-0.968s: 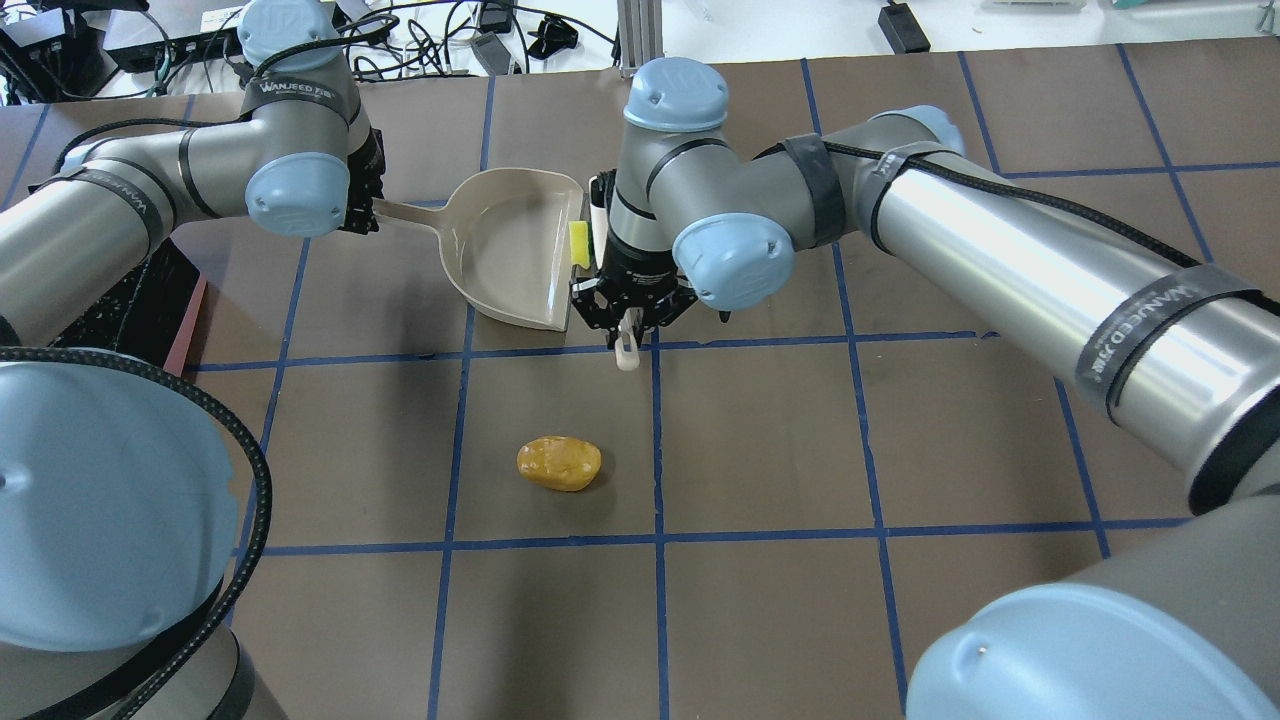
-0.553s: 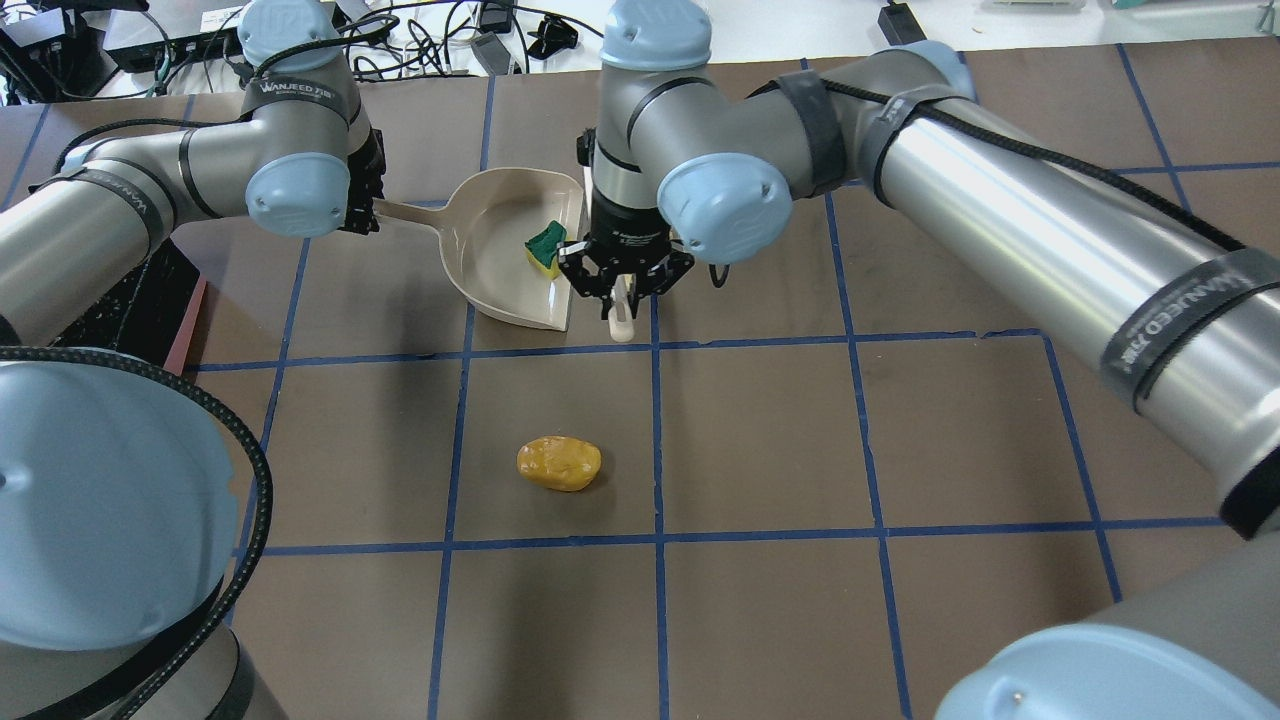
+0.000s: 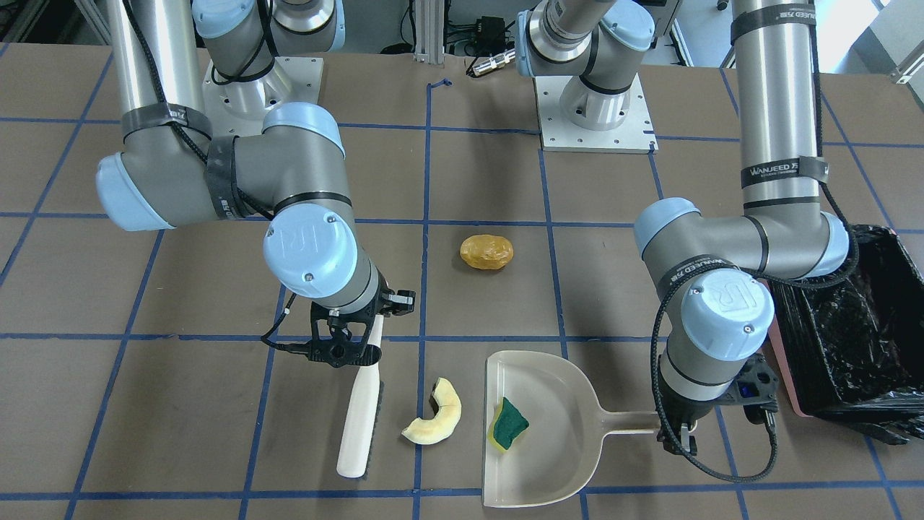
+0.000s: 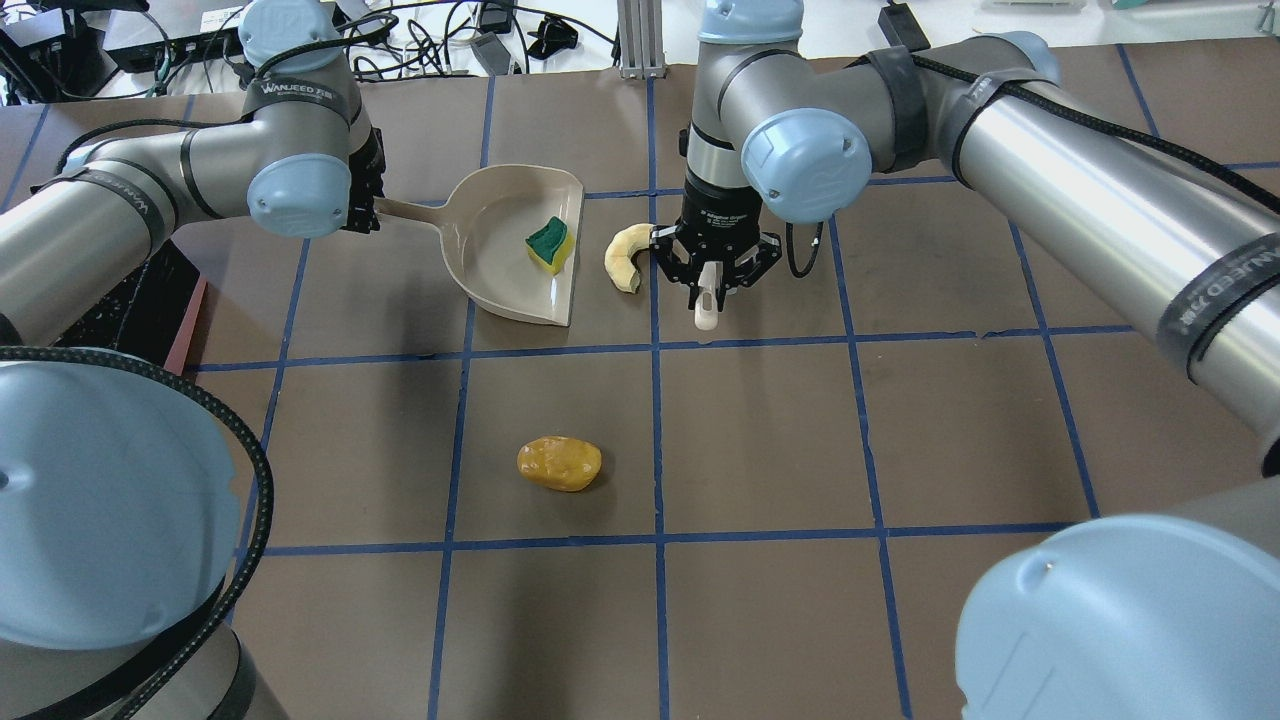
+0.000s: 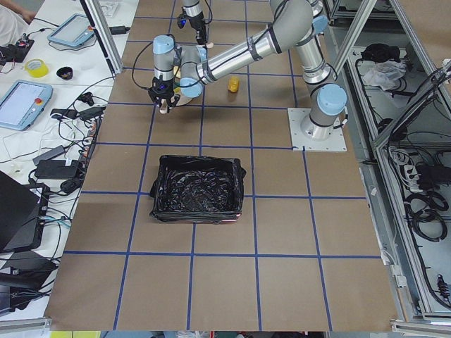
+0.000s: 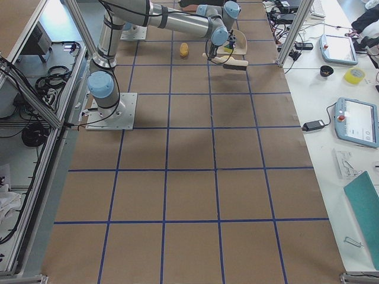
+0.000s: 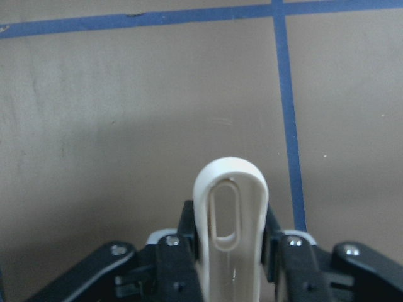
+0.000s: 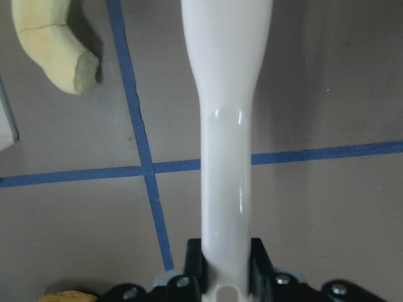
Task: Sweep and dump trash into bin
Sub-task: 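Sweep the sponge and peel into the dustpan with the right gripper's brush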
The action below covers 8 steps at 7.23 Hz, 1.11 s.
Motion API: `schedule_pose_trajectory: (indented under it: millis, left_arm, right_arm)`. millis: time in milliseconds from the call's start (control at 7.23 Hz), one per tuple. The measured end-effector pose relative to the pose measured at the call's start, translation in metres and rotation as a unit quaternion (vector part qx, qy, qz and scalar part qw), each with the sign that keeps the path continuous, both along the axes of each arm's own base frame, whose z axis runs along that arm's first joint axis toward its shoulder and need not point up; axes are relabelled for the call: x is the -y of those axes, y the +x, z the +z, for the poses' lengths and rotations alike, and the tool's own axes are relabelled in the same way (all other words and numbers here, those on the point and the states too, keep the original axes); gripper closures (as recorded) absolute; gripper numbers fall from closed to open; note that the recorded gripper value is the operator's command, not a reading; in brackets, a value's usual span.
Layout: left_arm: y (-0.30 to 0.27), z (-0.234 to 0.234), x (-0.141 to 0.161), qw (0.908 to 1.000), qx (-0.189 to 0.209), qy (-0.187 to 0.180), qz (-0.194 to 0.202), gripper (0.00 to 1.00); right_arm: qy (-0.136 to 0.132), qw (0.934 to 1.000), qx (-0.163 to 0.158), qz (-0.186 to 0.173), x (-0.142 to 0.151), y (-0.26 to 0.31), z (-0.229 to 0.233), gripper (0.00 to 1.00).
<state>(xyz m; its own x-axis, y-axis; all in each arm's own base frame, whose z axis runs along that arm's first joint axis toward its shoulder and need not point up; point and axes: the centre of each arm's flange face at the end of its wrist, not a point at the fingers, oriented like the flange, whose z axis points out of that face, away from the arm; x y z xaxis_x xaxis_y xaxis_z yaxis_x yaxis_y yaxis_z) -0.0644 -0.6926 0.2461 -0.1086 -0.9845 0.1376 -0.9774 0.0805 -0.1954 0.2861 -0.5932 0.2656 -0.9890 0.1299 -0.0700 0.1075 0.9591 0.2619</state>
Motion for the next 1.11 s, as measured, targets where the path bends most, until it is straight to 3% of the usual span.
schedule_pose_trajectory:
  millis: [277,415,830,1107]
  left_arm:
    - [-0.008,-0.003,0.000,1.0000,-0.001,-0.003,0.007,1.00]
    - [-0.009,-0.003,0.000,1.0000,-0.001,-0.003,0.008,1.00]
    - [-0.009,-0.005,0.001,0.9999,-0.001,-0.006,0.008,1.00]
    - [-0.009,-0.005,0.002,0.9999,-0.001,-0.008,0.007,1.00]
  right_arm:
    - [0.008,0.9995,0.029,0.001,-0.002,0.018,-0.008,1.00]
    - [0.000,0.9989,0.042,0.021,-0.012,0.045,-0.008,1.00]
    - [-0.048,0.9920,0.069,0.094,-0.049,0.135,-0.011,1.00]
    - [-0.071,0.9882,0.077,0.112,-0.055,0.156,-0.007,1.00]
